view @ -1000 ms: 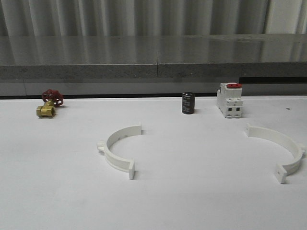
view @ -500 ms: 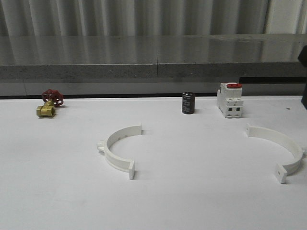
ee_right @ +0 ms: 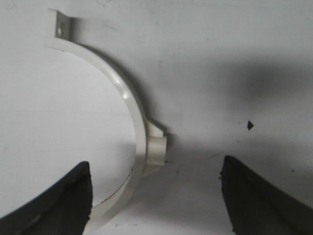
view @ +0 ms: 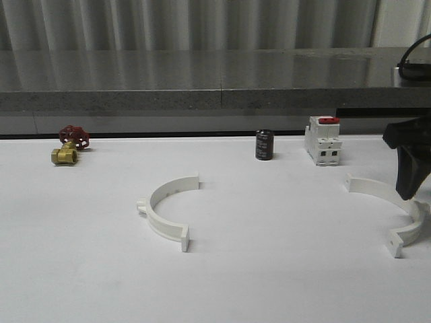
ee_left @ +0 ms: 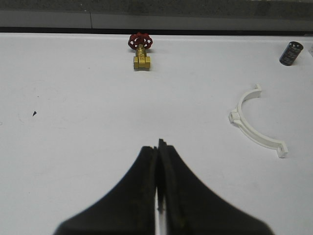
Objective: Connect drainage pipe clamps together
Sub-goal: 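Lower the right gripper onto the other white clamp half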
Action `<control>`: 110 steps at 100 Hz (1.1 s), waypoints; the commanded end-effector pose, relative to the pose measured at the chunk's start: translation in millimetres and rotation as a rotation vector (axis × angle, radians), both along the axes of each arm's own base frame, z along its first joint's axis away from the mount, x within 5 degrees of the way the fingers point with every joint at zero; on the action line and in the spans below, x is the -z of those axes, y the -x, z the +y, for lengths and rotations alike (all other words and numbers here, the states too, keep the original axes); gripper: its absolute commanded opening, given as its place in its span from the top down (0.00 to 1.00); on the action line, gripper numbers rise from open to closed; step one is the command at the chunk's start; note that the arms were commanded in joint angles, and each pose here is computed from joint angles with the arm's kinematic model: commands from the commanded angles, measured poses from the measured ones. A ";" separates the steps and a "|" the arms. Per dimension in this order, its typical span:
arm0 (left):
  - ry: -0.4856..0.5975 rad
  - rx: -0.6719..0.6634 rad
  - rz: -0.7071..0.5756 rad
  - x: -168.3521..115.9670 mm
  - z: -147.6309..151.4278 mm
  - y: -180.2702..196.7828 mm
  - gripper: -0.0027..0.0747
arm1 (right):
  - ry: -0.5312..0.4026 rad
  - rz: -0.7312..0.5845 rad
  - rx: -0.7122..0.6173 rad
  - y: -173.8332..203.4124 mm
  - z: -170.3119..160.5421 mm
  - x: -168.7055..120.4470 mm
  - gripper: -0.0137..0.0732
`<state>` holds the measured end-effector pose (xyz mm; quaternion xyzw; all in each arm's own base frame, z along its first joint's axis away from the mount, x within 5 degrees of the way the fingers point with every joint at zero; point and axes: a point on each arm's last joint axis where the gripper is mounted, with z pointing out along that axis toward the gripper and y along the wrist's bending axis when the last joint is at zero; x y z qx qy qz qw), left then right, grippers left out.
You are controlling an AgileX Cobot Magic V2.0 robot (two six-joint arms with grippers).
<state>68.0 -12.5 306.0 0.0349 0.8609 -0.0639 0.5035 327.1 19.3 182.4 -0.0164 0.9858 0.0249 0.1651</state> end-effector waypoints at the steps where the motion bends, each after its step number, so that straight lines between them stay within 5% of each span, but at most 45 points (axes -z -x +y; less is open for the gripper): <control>1: 0.026 -0.006 -0.082 -13.2 -0.5 -2.5 0.99 | -0.002 -0.091 -0.007 -8.8 0.3 -15.3 0.21; 33: 0.026 -0.006 -0.082 -13.2 -0.5 -2.5 0.99 | -0.015 -0.064 0.006 -14.7 1.4 2.1 0.24; 73: 0.026 -0.006 -0.082 -13.2 -0.5 -2.5 0.99 | -0.040 -0.067 0.026 -15.1 2.9 1.8 0.63; 110: 0.026 -0.006 -0.082 -13.2 -0.5 -2.5 0.99 | -0.045 -0.084 0.032 -16.5 3.1 1.2 0.66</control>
